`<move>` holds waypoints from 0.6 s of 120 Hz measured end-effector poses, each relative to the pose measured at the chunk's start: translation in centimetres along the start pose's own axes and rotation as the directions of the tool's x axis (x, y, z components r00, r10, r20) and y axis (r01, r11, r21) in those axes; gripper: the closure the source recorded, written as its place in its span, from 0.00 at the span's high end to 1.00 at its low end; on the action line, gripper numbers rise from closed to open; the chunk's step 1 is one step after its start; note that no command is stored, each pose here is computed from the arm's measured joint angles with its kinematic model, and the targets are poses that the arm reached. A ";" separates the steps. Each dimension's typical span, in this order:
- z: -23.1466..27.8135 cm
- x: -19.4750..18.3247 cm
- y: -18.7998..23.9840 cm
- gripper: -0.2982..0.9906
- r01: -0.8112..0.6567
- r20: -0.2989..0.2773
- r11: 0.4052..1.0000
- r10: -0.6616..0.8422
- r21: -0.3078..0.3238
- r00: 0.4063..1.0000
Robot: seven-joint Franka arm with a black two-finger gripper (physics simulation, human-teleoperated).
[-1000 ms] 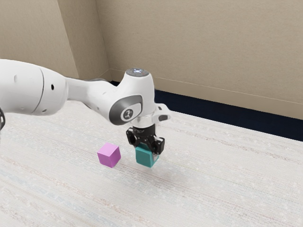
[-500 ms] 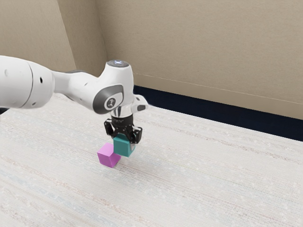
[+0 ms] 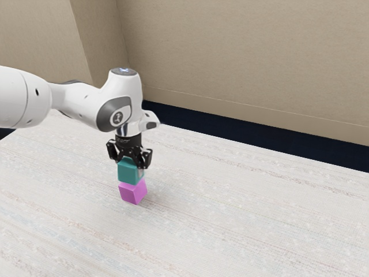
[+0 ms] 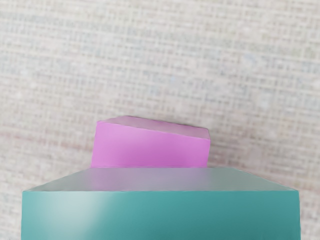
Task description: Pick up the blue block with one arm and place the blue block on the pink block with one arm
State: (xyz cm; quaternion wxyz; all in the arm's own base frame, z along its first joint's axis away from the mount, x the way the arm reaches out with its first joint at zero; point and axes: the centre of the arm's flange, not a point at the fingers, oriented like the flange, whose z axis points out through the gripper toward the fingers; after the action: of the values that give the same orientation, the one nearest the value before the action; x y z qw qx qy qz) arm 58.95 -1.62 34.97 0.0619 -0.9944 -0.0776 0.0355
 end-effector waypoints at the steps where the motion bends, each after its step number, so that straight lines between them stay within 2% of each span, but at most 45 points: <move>1: 0.0 0.0 0.0 0.55 0.000 0.001 1.000 0.000 0.000 1.000; 72: 1.8 -0.2 -1.2 0.55 -0.023 0.008 1.000 0.023 -0.003 1.000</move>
State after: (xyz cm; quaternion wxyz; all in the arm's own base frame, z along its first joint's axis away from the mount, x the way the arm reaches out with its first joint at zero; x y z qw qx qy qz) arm 58.39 -0.24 33.34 0.0595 -0.9952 -0.0665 0.0400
